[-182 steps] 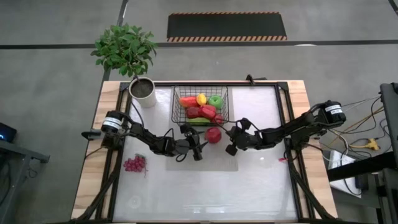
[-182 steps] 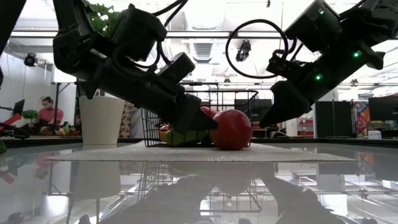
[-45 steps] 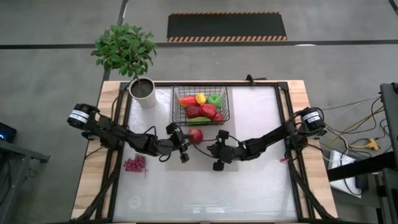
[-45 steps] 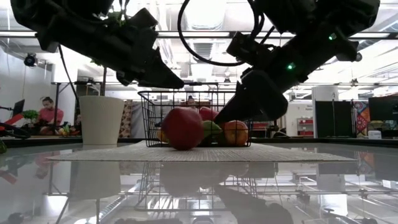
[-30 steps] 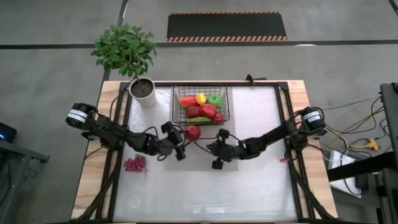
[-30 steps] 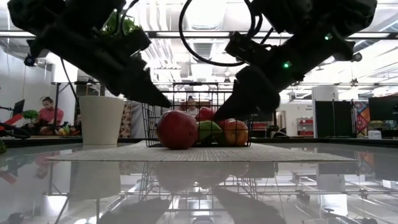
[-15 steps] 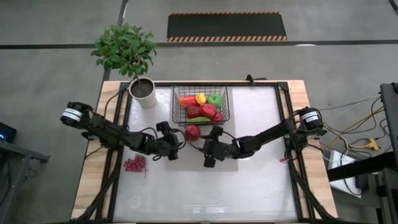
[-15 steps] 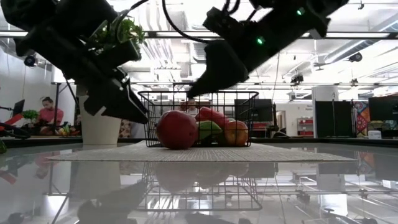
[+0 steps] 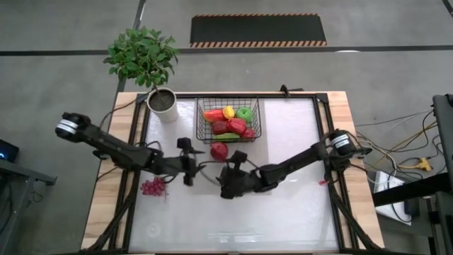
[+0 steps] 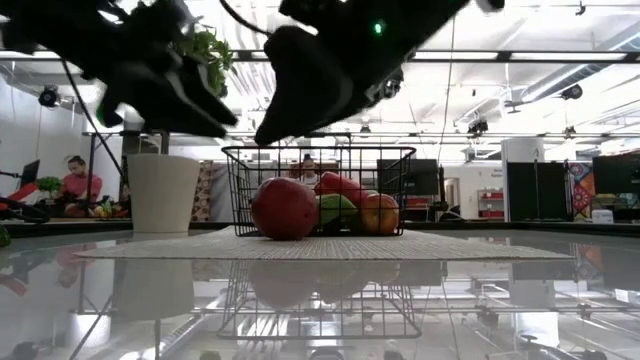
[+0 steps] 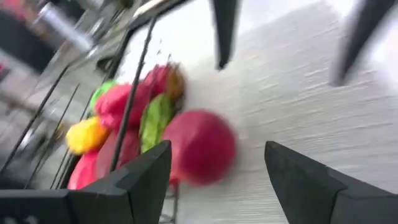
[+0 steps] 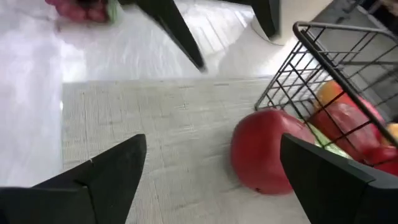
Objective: Build produce basket
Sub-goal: Put the pomegranate into the wire basket
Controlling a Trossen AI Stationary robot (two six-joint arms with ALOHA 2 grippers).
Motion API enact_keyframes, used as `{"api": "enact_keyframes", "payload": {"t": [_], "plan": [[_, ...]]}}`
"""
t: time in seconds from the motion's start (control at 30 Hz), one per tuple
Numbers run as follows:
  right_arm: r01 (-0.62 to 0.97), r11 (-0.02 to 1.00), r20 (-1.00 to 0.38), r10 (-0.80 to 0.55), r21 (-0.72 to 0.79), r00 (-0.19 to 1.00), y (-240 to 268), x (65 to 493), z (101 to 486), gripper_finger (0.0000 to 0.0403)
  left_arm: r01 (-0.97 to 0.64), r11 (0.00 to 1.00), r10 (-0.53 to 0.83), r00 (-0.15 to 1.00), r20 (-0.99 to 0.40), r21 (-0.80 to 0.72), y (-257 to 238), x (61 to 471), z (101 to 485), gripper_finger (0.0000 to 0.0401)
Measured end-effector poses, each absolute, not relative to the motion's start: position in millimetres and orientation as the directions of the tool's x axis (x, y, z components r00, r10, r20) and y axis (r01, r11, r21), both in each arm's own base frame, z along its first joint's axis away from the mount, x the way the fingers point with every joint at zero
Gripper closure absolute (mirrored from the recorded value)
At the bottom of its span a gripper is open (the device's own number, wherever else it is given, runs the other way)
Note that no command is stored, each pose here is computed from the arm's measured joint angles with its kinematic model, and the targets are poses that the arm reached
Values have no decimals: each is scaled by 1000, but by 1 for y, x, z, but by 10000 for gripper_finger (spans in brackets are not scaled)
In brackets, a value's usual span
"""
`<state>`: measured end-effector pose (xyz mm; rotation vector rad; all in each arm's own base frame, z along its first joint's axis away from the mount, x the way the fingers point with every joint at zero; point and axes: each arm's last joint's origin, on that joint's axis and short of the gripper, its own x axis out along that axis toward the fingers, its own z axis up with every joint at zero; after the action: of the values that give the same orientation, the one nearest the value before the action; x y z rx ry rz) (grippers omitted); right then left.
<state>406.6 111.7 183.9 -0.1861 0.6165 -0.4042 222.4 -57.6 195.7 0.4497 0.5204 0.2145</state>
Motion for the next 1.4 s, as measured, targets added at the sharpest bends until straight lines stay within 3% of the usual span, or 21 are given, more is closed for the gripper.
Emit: {"api": "enact_keyframes", "payload": {"t": [0.17, 0.37, 0.57, 0.73, 1.4], "plan": [[340, 872, -583, -489, -353, 649, 129, 406, 193, 59, -24, 888, 202, 917, -343, 459, -65, 200, 218, 180], [426, 829, -543, -559, -362, 626, 130, 414, 174, 55, -30, 866, 158, 964, -216, 500, -61, 182, 244, 189], [484, 784, -508, -620, -388, 598, 120, 431, 150, 46, -30, 865, 159, 963, -218, 501, -56, 171, 245, 189], [515, 760, -505, -649, -396, 569, 107, 446, 141, 44, -1, 847, 171, 947, -272, 531, -54, 166, 222, 189], [608, 698, -475, -710, -378, 520, 82, 452, 143, 44, -12, 818, 168, 961, -219, 575, -48, 154, 225, 189]]}}
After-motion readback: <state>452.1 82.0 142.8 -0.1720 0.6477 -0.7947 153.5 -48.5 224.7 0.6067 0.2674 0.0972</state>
